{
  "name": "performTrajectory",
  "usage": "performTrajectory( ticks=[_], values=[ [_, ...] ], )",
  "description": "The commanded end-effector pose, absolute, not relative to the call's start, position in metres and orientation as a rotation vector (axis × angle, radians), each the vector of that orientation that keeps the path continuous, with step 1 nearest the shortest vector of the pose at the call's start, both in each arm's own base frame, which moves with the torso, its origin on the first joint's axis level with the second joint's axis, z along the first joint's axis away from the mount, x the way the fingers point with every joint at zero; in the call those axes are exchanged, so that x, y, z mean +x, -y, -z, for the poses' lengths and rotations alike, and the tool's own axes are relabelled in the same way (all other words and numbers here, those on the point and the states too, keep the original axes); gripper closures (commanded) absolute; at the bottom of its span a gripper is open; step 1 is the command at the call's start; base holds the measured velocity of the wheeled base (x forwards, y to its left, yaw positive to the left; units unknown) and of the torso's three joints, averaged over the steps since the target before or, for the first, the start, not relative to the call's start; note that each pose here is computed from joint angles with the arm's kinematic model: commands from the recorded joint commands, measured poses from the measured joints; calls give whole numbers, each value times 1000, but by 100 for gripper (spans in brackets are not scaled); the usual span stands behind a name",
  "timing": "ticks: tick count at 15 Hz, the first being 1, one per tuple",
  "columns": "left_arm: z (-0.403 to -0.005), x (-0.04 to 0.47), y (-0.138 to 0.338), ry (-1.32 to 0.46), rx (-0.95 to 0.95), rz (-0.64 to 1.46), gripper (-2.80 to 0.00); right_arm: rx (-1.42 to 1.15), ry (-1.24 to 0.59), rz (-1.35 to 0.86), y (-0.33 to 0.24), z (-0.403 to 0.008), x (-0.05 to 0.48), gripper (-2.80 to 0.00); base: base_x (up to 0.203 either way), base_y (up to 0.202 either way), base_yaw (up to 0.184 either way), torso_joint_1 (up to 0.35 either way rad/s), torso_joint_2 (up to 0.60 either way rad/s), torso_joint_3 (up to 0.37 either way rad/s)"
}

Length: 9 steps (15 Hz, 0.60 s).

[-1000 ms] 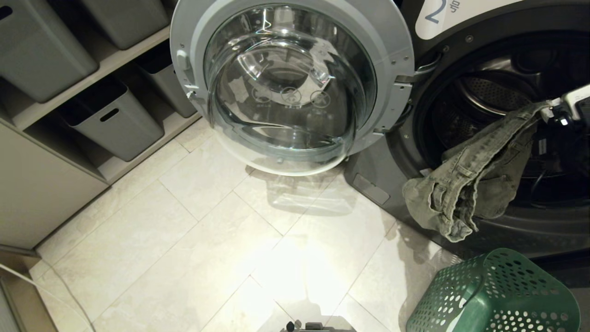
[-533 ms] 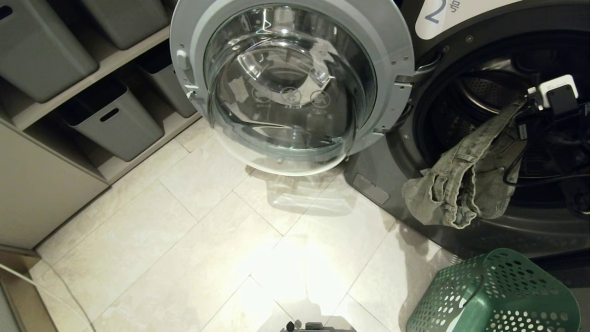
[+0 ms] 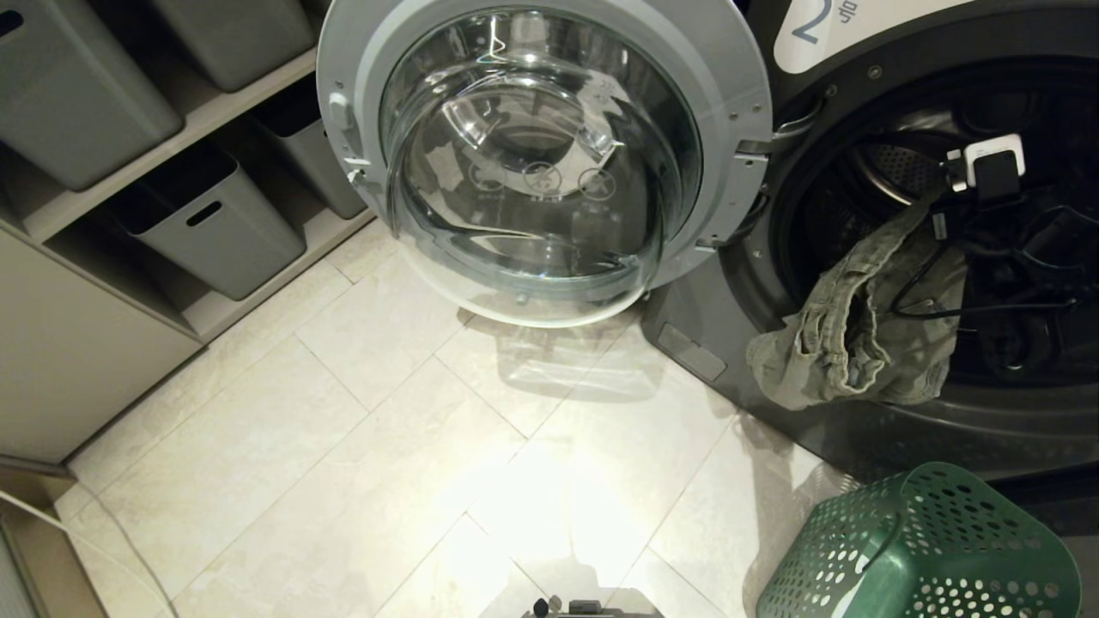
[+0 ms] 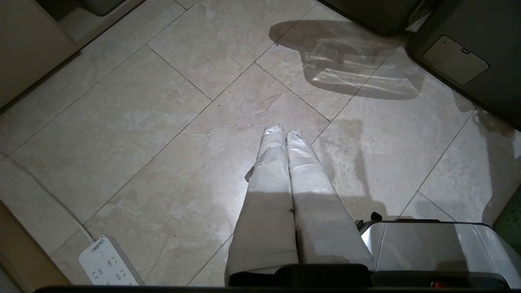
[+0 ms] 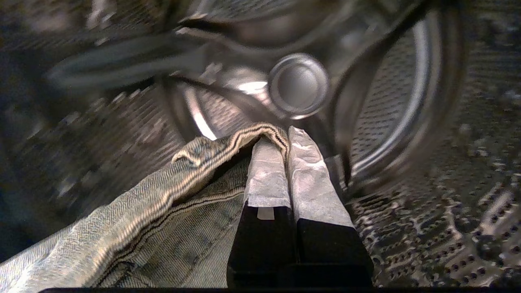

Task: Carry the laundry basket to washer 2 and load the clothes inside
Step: Place the clothes into the washing machine

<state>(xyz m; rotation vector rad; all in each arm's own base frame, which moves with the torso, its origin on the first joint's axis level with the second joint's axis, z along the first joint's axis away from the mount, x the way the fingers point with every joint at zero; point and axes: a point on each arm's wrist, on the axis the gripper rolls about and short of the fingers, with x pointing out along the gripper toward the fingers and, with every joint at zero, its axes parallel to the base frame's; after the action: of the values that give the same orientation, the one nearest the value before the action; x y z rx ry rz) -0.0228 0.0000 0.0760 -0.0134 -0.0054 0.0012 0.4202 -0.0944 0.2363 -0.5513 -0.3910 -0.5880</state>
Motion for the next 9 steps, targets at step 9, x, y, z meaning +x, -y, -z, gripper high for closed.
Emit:
performTrajectory(
  ticks=[9],
  values=[
    [-76,-23,0,5,-14,-2,0,-476,569,764,110,-236,479,0,0,0,0,0,0,0]
  ],
)
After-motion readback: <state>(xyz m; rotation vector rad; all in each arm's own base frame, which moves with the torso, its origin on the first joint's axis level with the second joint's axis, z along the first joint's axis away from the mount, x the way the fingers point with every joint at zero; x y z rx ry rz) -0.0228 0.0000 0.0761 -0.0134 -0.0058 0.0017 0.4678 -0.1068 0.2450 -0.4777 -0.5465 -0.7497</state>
